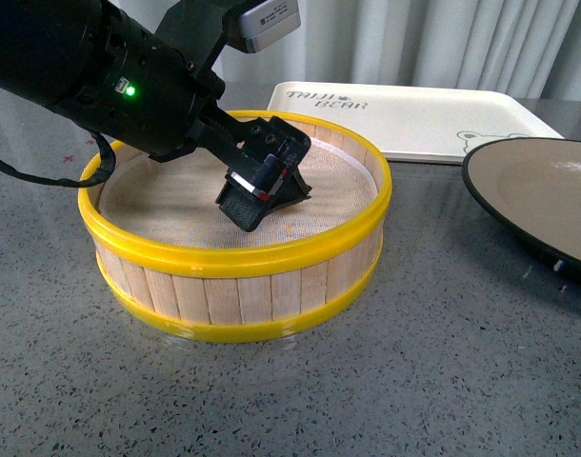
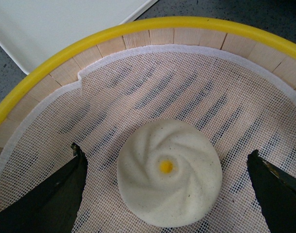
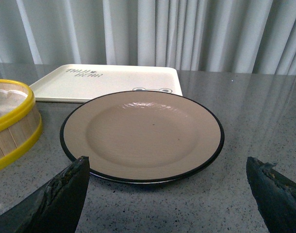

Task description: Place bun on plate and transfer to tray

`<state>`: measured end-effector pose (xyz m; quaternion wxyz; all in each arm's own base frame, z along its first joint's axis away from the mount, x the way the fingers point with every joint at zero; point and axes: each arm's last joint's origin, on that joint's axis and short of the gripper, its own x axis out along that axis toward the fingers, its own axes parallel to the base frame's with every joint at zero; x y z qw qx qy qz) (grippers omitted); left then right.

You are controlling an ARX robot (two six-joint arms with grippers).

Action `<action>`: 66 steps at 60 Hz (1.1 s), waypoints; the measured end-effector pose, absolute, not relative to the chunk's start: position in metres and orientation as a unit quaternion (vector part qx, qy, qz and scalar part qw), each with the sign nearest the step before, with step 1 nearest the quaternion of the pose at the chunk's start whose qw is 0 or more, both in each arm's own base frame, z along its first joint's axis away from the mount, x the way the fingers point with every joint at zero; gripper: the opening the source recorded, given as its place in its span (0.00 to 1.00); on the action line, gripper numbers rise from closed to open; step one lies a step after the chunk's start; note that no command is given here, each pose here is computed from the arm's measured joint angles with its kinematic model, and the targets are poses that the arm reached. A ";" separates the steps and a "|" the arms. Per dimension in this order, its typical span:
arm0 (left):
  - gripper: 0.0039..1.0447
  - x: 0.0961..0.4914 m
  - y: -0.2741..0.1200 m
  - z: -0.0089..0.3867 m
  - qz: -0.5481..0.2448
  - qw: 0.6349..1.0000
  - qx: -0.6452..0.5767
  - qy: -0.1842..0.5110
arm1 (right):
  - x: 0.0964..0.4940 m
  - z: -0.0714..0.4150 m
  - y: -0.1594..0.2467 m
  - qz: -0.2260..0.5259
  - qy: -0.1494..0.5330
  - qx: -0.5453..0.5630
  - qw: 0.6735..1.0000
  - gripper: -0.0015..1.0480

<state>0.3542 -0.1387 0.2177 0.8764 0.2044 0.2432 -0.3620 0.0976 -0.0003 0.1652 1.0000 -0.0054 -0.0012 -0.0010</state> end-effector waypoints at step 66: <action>0.04 0.367 -0.150 0.256 -0.389 0.889 0.152 0.189 | 0.098 0.165 0.000 -0.001 -0.001 -0.005 1.000 0.92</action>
